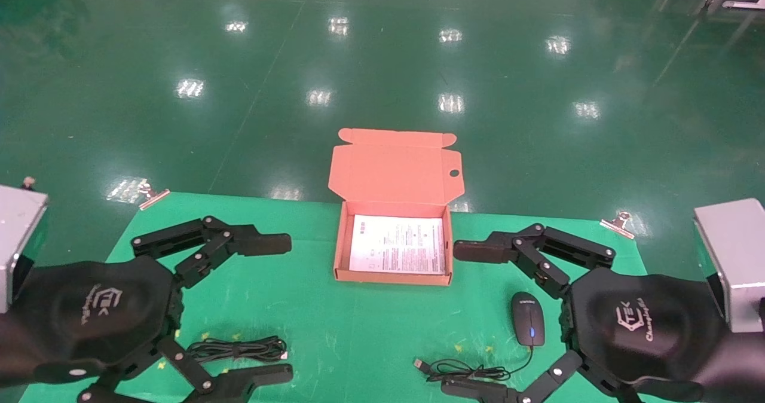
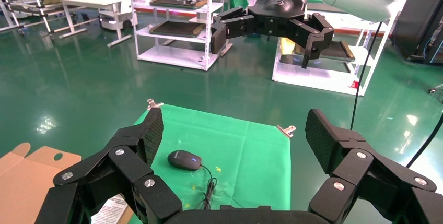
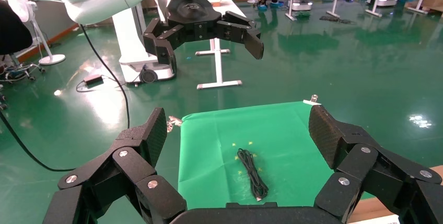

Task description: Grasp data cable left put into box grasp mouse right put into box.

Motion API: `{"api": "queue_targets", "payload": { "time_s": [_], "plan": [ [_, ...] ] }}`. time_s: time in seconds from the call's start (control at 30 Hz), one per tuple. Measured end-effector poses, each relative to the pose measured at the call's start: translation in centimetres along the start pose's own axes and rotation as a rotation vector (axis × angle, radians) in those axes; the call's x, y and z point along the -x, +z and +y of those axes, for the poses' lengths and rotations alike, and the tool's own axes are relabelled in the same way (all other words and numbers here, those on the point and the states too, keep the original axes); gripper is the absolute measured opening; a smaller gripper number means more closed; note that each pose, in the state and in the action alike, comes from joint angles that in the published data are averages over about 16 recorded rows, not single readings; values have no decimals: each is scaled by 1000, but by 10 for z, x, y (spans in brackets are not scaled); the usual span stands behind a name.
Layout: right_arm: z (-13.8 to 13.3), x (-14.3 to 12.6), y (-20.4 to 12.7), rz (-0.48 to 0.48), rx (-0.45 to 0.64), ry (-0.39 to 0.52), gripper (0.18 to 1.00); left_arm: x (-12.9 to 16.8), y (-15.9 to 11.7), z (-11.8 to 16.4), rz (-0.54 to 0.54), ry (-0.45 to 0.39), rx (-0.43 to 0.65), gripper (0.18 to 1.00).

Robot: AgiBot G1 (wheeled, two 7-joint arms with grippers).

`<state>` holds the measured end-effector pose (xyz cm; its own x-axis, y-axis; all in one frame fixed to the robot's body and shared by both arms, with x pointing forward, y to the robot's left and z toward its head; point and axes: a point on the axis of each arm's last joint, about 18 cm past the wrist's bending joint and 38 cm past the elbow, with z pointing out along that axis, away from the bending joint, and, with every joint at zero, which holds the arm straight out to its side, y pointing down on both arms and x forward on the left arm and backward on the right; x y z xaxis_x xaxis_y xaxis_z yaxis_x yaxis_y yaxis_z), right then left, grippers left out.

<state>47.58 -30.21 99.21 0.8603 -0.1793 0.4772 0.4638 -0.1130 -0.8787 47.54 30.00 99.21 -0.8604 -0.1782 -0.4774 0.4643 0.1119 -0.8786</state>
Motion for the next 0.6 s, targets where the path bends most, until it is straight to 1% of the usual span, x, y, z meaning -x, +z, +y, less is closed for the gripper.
{"api": "queue_targets", "payload": {
  "time_s": [0.6],
  "plan": [
    [0,0,0,0,0,0,1000,0,0,0,0,0,0,1001]
  ]
}}
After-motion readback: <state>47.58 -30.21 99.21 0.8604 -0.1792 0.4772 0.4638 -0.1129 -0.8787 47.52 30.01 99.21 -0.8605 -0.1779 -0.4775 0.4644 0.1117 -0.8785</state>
